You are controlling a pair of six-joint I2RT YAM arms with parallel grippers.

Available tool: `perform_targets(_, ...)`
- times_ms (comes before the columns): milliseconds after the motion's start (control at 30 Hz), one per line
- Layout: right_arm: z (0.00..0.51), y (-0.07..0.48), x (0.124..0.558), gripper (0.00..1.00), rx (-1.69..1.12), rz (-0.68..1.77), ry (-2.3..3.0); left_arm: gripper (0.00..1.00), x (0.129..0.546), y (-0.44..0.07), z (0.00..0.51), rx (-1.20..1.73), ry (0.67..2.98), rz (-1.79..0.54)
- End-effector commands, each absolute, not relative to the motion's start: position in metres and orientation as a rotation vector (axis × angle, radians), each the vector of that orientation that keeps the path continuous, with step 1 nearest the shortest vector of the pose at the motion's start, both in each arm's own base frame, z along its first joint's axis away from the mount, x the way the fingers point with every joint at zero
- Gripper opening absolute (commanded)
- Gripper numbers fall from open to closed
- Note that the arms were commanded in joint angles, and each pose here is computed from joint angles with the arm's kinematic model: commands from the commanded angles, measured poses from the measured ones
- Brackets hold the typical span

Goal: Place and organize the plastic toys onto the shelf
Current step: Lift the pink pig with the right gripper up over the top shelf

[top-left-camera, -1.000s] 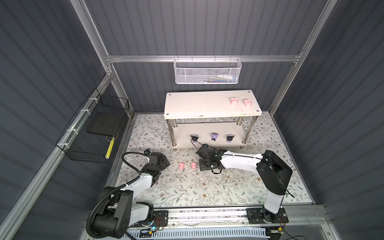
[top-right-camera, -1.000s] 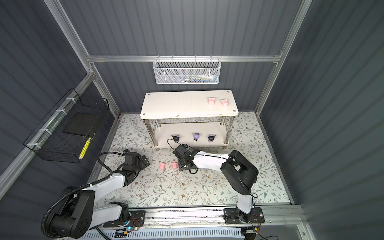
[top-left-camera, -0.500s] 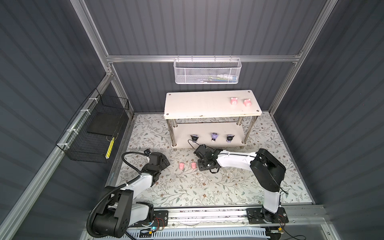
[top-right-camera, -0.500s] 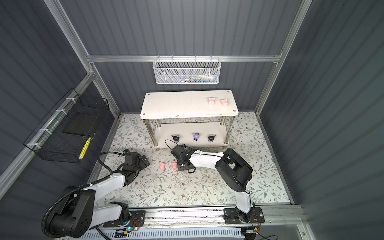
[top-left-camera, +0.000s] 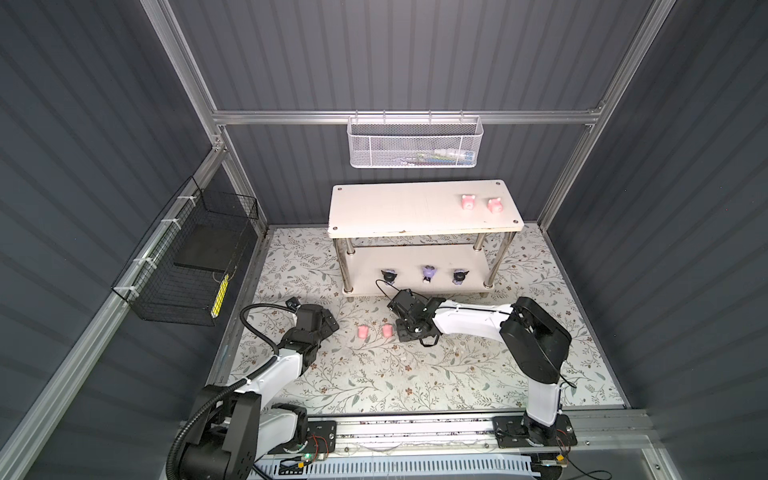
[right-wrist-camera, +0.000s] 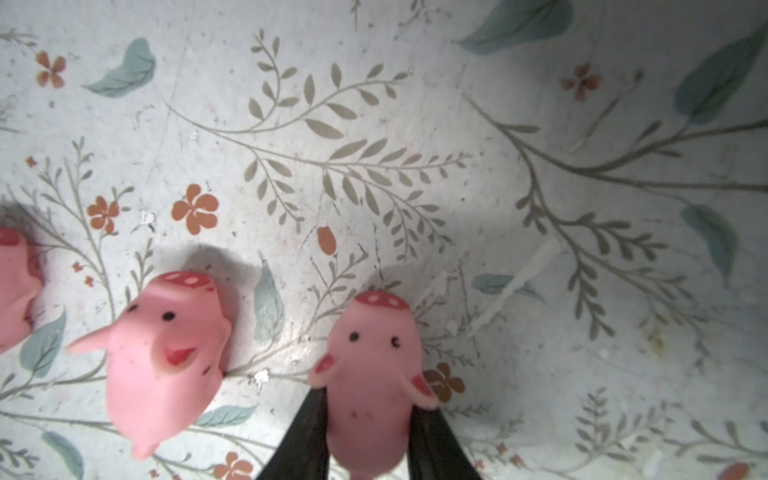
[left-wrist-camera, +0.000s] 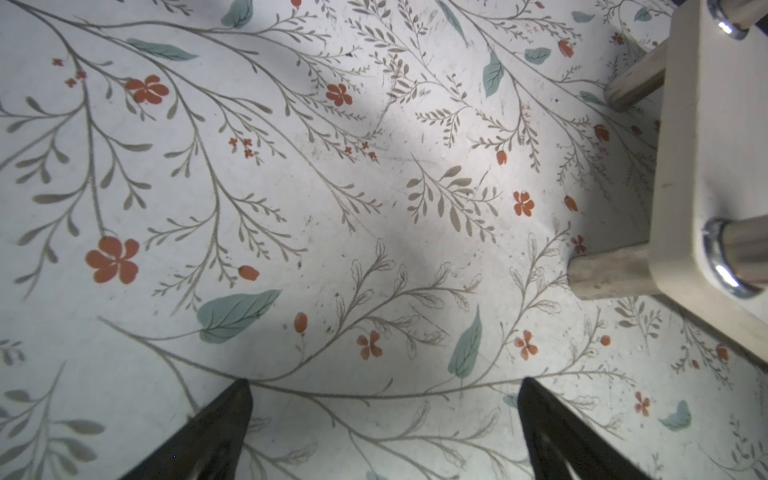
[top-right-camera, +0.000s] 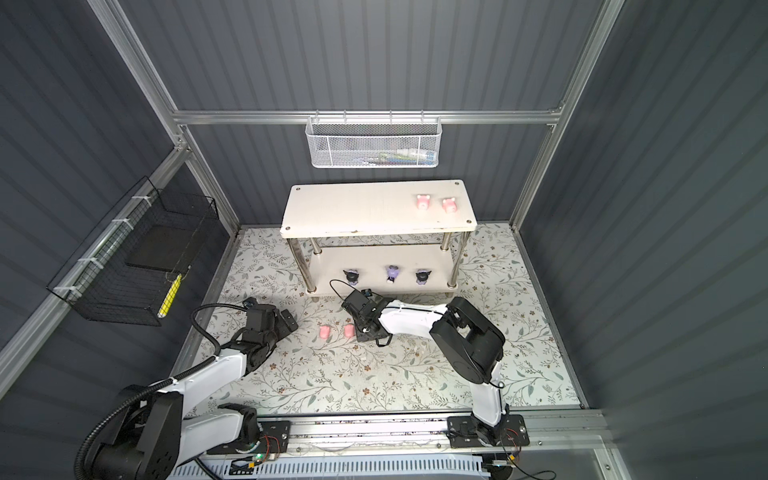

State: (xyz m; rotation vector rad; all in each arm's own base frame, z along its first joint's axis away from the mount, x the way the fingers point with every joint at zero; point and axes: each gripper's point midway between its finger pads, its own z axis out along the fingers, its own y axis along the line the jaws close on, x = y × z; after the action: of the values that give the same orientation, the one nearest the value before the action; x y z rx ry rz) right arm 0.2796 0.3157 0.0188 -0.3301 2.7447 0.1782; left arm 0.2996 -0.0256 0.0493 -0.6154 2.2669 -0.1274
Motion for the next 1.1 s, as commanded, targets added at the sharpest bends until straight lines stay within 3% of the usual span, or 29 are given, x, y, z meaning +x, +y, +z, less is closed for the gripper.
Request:
perform_targets(0, 0.023, 0.313, 0.283, 0.29, -0.333, 0.153, 2.735, 1.00, 0.299, -0.025, 0.058, -0.602, 2.268, -0.116)
perform_targets(300, 0.065, 0.300, 0.263, 0.31, -0.394, 0.226, 2.709, 1.00, 0.298, -0.023, 0.070, -0.597, 2.242, -0.117)
perform_targets(733, 0.235, 0.239, 0.215, 0.32, -0.589, 0.288, 2.557, 1.00, 0.305, -0.026, 0.073, -0.591, 2.238, -0.131)
perform_targets(1067, 0.355, 0.221, 0.223, 0.32, -0.632, 0.258, 2.328, 1.00, 0.311, -0.030, 0.074, -0.583, 2.239, -0.144)
